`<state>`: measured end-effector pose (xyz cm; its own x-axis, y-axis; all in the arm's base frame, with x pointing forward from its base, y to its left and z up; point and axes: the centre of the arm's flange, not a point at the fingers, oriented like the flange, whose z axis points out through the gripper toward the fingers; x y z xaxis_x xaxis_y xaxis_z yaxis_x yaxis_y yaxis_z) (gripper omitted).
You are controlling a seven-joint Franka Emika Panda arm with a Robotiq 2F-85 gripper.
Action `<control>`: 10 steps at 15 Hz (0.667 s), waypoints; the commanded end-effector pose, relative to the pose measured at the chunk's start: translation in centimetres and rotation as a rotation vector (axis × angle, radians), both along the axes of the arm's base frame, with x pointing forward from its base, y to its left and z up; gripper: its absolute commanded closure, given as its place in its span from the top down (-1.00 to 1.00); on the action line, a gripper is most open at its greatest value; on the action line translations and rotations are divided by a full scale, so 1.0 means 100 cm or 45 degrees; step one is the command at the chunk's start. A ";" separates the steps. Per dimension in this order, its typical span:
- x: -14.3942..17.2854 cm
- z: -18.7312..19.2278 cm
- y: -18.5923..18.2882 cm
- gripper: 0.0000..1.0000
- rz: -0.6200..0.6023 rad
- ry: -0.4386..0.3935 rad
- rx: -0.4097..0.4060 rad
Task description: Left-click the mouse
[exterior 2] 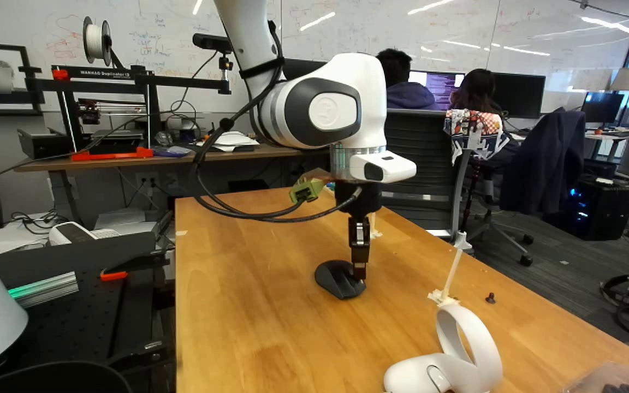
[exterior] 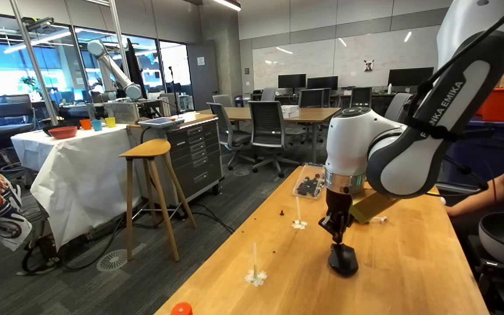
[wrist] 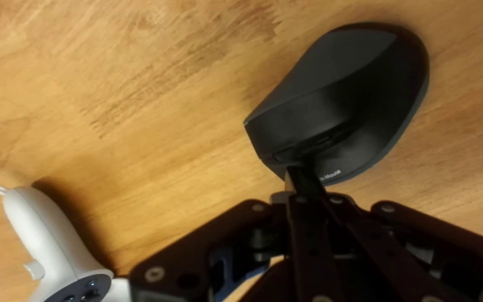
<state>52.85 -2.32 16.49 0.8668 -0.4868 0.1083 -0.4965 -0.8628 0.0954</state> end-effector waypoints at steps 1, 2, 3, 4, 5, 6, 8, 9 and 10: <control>-0.011 -0.003 -0.009 -0.98 -0.063 0.010 -0.009; -0.014 -0.005 -0.012 -0.98 -0.069 0.014 -0.015; -0.015 -0.006 -0.014 -0.98 -0.077 0.021 -0.016; -0.017 -0.006 -0.017 -0.98 -0.084 0.023 -0.017; -0.017 -0.006 -0.018 -0.98 -0.089 0.024 -0.018; -0.017 -0.004 -0.018 -0.98 -0.090 0.023 -0.017; -0.013 0.004 -0.017 -0.98 -0.095 0.009 0.000; -0.010 0.013 -0.015 -0.98 -0.090 -0.011 0.007; -0.006 0.022 -0.014 -0.98 -0.089 -0.030 0.014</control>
